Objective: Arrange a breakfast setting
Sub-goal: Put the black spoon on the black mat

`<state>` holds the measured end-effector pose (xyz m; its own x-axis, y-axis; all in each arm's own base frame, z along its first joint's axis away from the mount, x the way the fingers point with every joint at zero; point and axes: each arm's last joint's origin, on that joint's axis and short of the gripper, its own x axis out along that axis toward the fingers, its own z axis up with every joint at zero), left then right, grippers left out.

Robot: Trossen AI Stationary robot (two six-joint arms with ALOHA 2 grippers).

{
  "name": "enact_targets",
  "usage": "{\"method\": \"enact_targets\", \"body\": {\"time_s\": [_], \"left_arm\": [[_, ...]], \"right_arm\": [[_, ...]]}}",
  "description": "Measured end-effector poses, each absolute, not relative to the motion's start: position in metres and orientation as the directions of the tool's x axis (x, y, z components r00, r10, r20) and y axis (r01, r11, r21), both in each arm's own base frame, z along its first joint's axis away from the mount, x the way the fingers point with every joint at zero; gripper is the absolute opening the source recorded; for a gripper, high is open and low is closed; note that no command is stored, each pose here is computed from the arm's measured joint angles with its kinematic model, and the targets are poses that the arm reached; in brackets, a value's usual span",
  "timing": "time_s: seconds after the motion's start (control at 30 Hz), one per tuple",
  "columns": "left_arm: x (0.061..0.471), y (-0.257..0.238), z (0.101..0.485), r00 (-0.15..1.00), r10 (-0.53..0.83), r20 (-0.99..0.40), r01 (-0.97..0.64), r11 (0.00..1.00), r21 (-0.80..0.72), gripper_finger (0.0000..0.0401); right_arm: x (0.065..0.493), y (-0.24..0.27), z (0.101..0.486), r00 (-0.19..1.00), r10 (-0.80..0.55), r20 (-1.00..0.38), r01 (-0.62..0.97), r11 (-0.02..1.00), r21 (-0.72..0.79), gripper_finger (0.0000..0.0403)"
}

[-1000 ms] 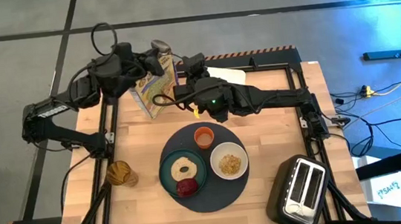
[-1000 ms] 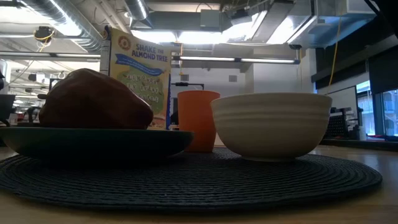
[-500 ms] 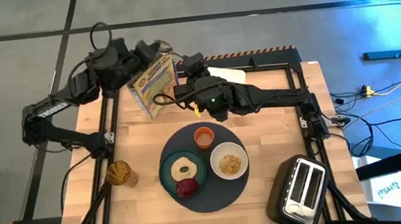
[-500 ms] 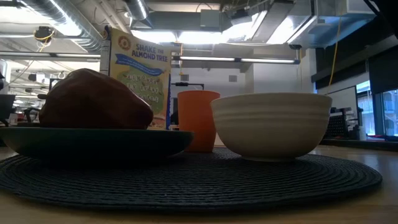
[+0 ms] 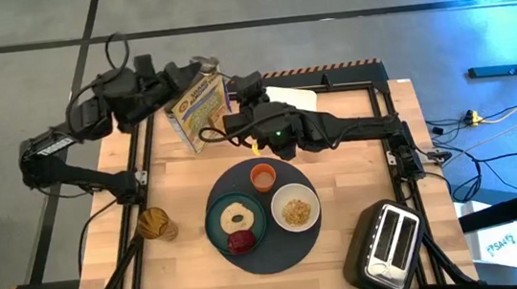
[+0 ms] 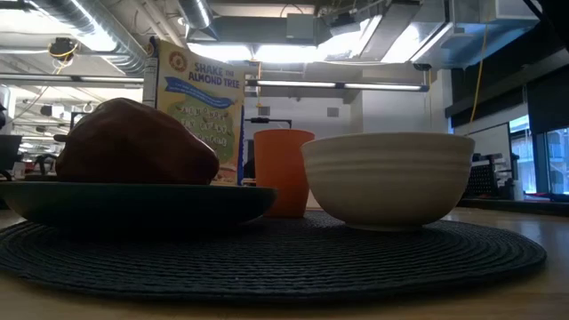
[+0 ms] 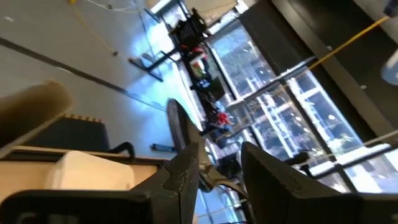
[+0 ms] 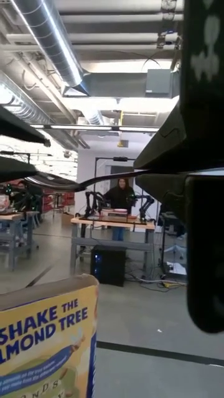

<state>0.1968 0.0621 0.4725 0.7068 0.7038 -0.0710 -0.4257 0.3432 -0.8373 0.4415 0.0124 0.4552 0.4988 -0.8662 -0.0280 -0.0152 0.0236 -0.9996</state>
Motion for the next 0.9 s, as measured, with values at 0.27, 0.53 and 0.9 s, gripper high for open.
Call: {"method": "enact_targets", "body": {"time_s": [0.27,0.53,0.9], "left_arm": [[0.192,0.051,0.468,0.693,0.711,-0.119,-0.449,0.296,-0.843,0.0114],[0.191,0.051,0.470,0.653,0.750,-0.105,-0.451,0.274,-0.849,0.0114],[0.212,0.077,0.462,0.667,0.736,-0.118,-0.458,0.279,-0.844,0.0114]], "right_arm": [[0.441,0.011,0.457,0.498,-0.867,-0.022,-0.009,0.021,-1.000,0.0000],[0.441,0.011,0.458,0.499,-0.867,-0.017,-0.003,0.018,-1.000,0.0000],[0.442,0.005,0.457,0.503,-0.864,-0.020,-0.010,0.017,-1.000,0.0000]]}}
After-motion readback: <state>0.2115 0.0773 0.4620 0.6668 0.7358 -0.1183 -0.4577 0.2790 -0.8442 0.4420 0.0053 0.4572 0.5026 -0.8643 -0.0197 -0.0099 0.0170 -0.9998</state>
